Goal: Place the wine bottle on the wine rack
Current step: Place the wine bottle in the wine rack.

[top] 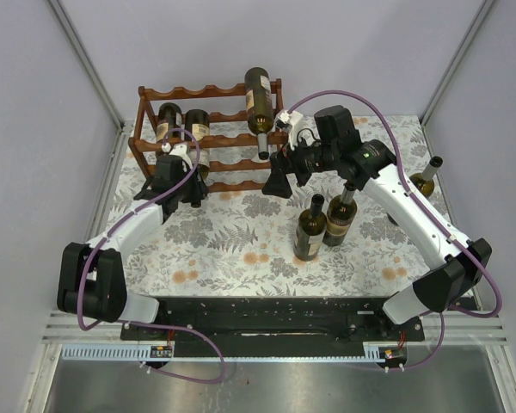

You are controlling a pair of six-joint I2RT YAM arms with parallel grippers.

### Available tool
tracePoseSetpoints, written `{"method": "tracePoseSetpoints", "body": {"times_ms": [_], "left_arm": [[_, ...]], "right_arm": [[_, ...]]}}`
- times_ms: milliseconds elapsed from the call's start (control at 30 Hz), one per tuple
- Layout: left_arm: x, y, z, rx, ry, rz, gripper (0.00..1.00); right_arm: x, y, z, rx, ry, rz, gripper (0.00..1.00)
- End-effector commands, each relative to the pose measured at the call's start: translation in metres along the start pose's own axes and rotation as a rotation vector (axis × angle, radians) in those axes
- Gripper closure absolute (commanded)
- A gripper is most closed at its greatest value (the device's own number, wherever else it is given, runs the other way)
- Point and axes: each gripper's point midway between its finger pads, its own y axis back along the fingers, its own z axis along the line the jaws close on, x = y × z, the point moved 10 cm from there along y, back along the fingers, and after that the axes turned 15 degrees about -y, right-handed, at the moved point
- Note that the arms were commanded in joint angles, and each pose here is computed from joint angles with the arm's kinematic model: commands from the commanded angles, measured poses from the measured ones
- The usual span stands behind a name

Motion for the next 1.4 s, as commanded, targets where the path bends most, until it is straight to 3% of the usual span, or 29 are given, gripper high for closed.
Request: {"method": "tracePoseSetpoints", "body": {"times_ms": [0,300,1033,1100,1167,1367], "left_arm": [[-0.047,0.002,0.000,-0.029,-0.053,-0.262,0.79],[-0.049,0.001,0.001,-0.044,-0.052,-0.249,0.75],[-0.057,0.021,0.001,-0.057,-0.097,-0.310,0.52],[-0.053,0.020,0.002,-0.057,-0.108,-0.314,0.72],[-0.051,0.018,0.002,-0.053,-0.112,-0.312,0.98],[-0.046,0.013,0.002,-0.050,-0.105,-0.279,0.98]], "right_arm": [[-0.007,0.011,0.008,-0.032,0.051,-0.053,0.00],[-0.006,0.012,0.008,-0.028,0.052,-0.055,0.01],[-0.002,0.013,0.007,-0.025,0.061,-0.049,0.00],[-0.003,0.013,0.007,-0.026,0.061,-0.052,0.01],[-0.003,0.013,0.007,-0.026,0.059,-0.052,0.01],[-0.002,0.014,0.008,-0.024,0.062,-0.052,0.01]]}}
